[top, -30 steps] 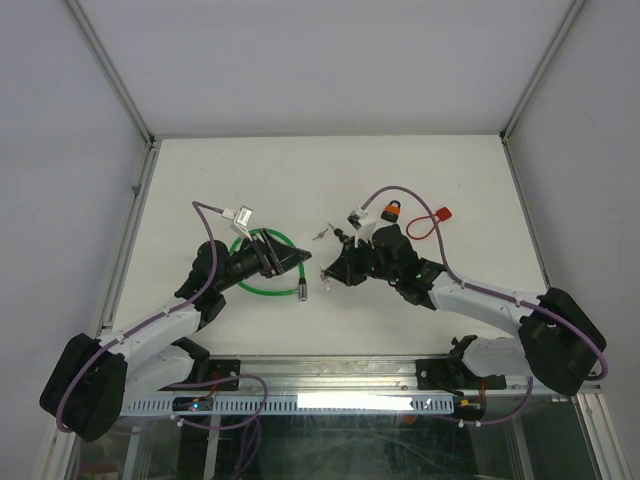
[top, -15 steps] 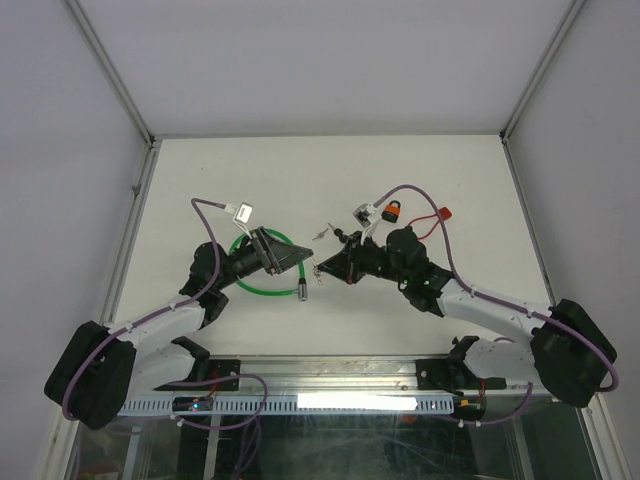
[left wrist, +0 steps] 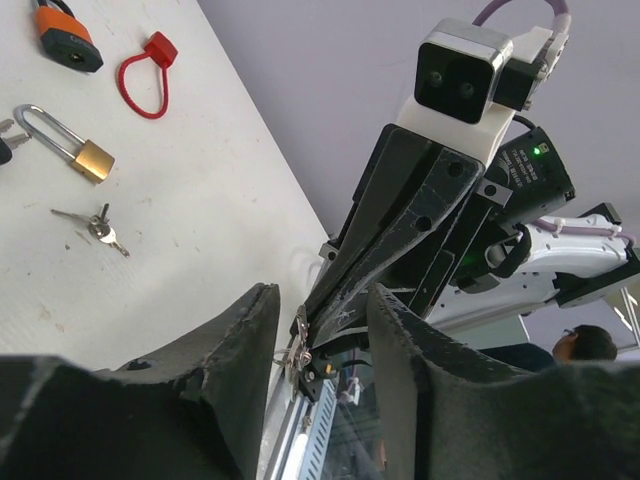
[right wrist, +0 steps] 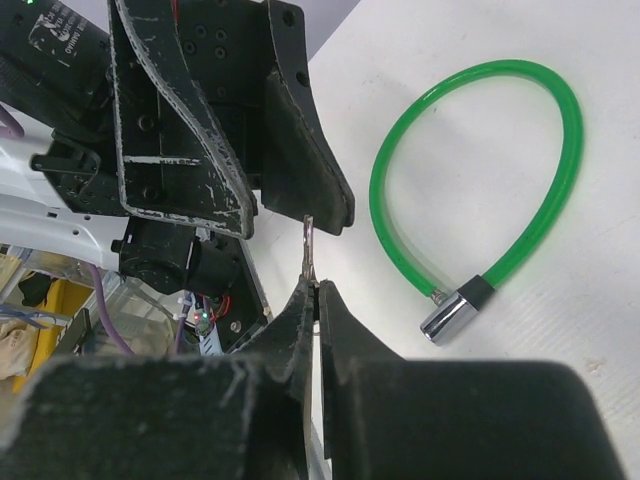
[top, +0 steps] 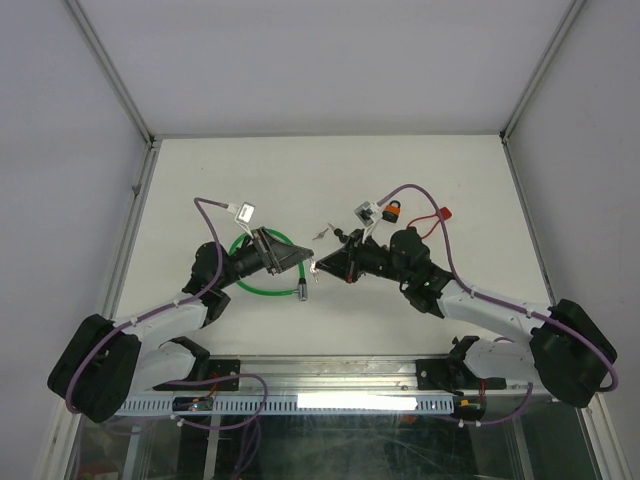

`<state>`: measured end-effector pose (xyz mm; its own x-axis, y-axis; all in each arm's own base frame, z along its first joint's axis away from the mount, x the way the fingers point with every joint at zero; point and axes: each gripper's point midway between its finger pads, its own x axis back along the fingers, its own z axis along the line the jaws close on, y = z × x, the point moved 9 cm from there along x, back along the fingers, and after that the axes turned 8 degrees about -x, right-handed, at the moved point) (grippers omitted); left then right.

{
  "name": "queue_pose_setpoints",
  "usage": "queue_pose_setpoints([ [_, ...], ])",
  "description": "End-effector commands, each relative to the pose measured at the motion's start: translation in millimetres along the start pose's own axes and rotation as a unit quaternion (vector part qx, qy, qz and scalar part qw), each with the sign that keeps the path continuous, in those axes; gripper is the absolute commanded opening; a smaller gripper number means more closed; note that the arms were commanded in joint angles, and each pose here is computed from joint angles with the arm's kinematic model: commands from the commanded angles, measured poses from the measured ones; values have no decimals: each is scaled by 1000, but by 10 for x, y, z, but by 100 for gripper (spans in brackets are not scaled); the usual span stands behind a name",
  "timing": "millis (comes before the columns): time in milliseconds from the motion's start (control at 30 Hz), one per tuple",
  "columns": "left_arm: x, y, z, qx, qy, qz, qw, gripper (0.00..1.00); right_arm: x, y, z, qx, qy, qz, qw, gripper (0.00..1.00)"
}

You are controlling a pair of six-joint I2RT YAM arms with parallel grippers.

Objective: Unlock with the key

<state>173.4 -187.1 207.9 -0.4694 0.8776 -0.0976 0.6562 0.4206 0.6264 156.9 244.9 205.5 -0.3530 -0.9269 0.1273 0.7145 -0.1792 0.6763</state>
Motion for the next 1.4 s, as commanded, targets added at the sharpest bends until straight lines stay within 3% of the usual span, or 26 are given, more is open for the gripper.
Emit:
queue_pose_setpoints([
  [0,-14,9,-97,-17,-38,-5,999,39,-37,108,107,10,40,-24,999,0],
  [167,-23,6,-111,-17,-46,-4,999,27,-57,102,95,7,42,-23,999,0],
  [367,-28,-4,-106,-19,-48,-5,999,1,-65,103,91,7,43,-24,999,0],
  [500,-47,33,-121,-42,-49,-9,998,0,-43,115,103,10,44,-32,998,11],
  [567,-59,71,-132,-67,-44,-14,997,0,-11,128,101,12,43,-43,998,22],
  [800,-36,280,-282,-176,-32,-55,982,0,187,205,162,25,72,-112,991,45],
  [1133,-50,327,-442,-145,-95,-83,981,0,171,310,335,40,151,-146,977,48],
  [1367,-73,321,-471,-126,-105,-87,983,0,53,333,318,34,163,-134,977,41],
])
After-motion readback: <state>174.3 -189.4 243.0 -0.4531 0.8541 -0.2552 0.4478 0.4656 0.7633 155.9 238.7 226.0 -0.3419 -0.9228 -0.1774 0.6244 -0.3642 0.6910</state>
